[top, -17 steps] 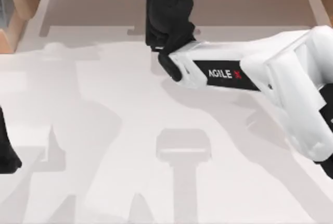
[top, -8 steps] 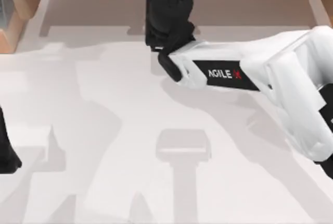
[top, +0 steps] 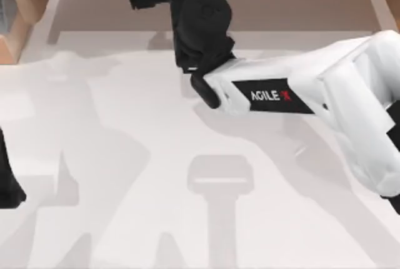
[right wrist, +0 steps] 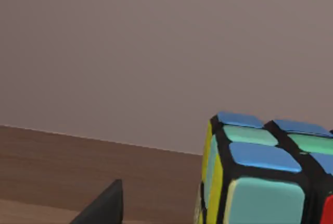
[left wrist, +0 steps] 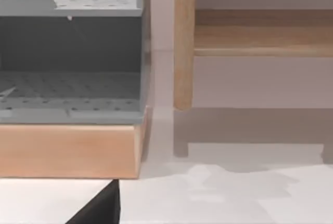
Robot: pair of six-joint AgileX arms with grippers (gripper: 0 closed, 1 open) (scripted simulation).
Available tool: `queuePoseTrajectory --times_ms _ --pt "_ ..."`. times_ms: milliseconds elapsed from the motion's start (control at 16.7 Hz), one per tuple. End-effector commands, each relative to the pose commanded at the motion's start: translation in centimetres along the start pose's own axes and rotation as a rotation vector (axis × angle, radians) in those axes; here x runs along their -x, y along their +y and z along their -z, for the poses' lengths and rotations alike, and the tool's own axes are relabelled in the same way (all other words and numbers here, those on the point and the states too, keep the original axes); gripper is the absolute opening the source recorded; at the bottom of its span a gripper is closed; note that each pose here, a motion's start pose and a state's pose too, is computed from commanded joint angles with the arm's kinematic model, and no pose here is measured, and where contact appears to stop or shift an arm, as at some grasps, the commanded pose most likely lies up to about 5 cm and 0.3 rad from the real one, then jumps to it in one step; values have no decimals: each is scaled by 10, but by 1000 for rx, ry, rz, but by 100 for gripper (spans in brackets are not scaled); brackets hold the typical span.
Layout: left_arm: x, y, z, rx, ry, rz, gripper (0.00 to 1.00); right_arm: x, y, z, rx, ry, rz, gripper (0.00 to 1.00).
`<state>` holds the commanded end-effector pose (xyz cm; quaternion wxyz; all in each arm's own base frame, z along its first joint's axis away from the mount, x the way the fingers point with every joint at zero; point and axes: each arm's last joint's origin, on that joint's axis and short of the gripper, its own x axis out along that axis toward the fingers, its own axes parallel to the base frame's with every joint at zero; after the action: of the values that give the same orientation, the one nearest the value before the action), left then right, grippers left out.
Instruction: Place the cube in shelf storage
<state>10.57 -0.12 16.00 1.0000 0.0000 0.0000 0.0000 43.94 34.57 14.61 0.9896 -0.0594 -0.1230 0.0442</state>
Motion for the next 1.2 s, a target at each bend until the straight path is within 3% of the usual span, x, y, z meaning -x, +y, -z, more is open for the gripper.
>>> queuePoseTrajectory --times_ms 180,360,540,720,960,1200 --pt "0 0 0 0 0 0 100 25 -5 4 196 -18 -163 100" --pt "0 0 0 0 0 0 100 59 -31 18 451 -46 -351 100" --pt "0 0 0 0 0 0 100 94 -77 35 701 -96 -521 100" --pt "0 0 0 0 0 0 100 125 -141 48 913 -152 -629 100" --pt "0 0 0 0 0 0 100 169 -238 57 1121 -174 -660 100" --pt "0 0 0 0 0 0 100 209 -326 57 1263 -105 -563 100"
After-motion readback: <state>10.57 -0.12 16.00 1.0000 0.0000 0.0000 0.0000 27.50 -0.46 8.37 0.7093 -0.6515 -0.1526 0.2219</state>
